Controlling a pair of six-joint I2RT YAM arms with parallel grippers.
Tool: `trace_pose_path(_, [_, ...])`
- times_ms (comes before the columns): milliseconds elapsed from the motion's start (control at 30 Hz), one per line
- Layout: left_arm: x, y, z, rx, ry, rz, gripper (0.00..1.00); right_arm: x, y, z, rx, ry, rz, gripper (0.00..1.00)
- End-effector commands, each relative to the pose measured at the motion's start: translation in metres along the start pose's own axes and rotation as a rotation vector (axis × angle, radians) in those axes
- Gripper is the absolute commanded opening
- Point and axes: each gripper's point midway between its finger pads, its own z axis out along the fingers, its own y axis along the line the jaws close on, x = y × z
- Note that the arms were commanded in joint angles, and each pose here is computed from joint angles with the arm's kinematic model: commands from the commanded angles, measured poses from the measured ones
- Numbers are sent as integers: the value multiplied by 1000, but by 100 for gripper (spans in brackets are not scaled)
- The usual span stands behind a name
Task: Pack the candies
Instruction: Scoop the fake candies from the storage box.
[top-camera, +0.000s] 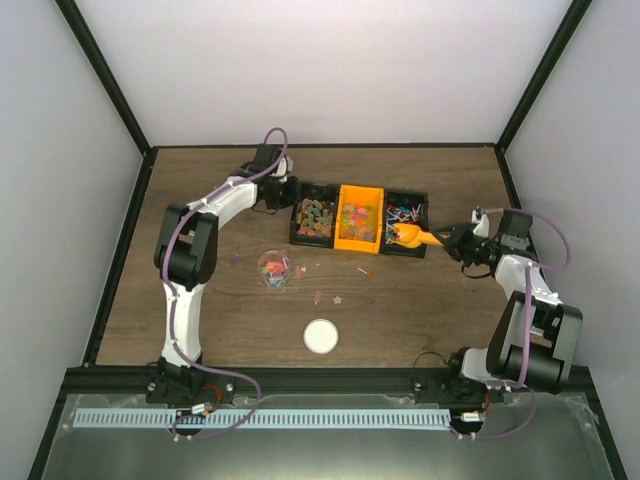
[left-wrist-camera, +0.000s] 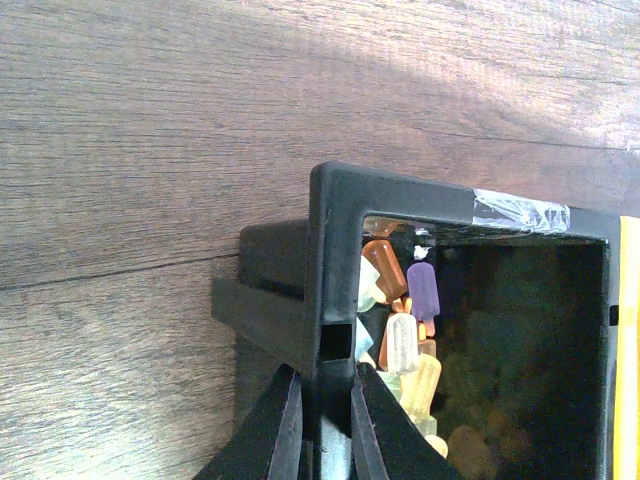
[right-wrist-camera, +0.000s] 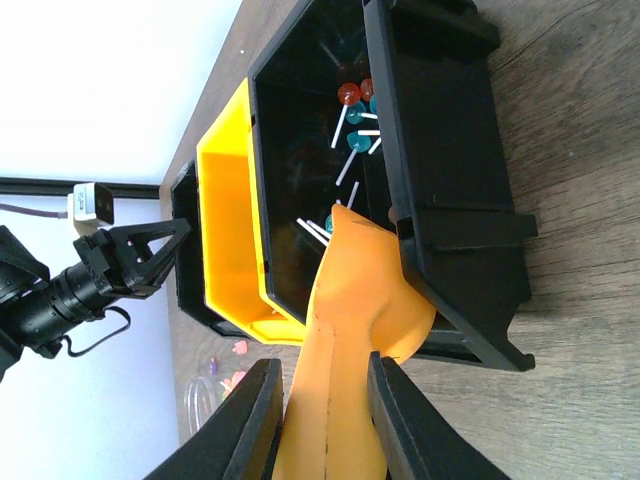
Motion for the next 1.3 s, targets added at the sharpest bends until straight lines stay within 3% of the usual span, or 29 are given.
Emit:
trace_pose_path(0, [13,-10,17,47,57,-73,9,13,22,-9,-94,69,22,1])
trace_pose_path(1267, [10,-9,17,48,64,-74,9,-21,23,-49,-90,-116,43,1])
